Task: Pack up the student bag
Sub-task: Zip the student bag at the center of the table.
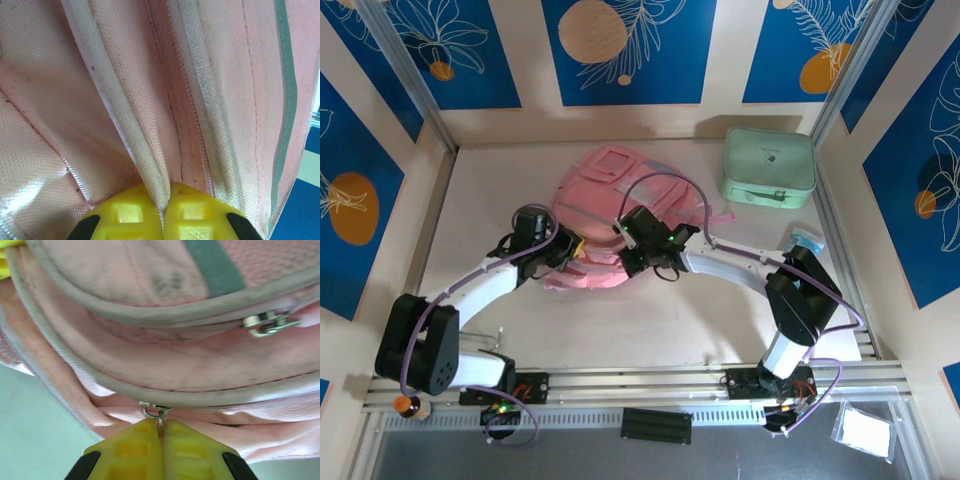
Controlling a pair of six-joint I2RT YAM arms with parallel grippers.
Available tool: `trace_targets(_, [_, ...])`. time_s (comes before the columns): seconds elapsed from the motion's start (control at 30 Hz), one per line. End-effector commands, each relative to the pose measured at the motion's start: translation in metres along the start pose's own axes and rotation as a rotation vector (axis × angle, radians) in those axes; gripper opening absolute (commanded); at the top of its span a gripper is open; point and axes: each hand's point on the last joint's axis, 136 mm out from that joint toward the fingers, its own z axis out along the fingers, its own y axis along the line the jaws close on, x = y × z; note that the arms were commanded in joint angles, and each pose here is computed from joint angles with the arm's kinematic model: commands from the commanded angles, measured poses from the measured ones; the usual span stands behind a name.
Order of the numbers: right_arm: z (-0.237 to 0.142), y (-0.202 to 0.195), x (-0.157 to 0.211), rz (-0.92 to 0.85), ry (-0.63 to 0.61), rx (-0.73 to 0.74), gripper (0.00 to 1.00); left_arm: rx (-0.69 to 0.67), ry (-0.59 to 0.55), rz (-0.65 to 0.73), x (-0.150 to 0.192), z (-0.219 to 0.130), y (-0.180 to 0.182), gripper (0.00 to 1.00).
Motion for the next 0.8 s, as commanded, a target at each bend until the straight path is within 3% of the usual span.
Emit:
trace_targets(0.0, [-0.013, -0.02, -0.004, -0.041, -0.01, 0.034, 0.04, -0.007, -0.071, 0.046, -0.018, -0.009, -0.007, 0.0])
trace_targets(0.17, [-0.013, -0.045, -0.018, -0.001, -0.018, 0.001, 0.04, -0.036, -0.049, 0.069, -0.014, -0.011, 0.001, 0.0])
trace_targets(0.37, [-0.014, -0.1, -0.032, 0.123, -0.025, 0.086, 0.06, -0.049, -0.039, 0.097, -0.011, -0.016, 0.005, 0.0])
trace_targets(0.63, [-0.015, -0.169, -0.043, 0.392, 0.001, 0.216, 0.27, -0.042, -0.02, 0.113, -0.008, -0.015, 0.005, 0.0])
trace_targets(0.77, [-0.025, -0.171, -0.05, 0.446, -0.019, 0.243, 0.37, -0.04, -0.008, 0.114, -0.006, -0.013, 0.004, 0.0])
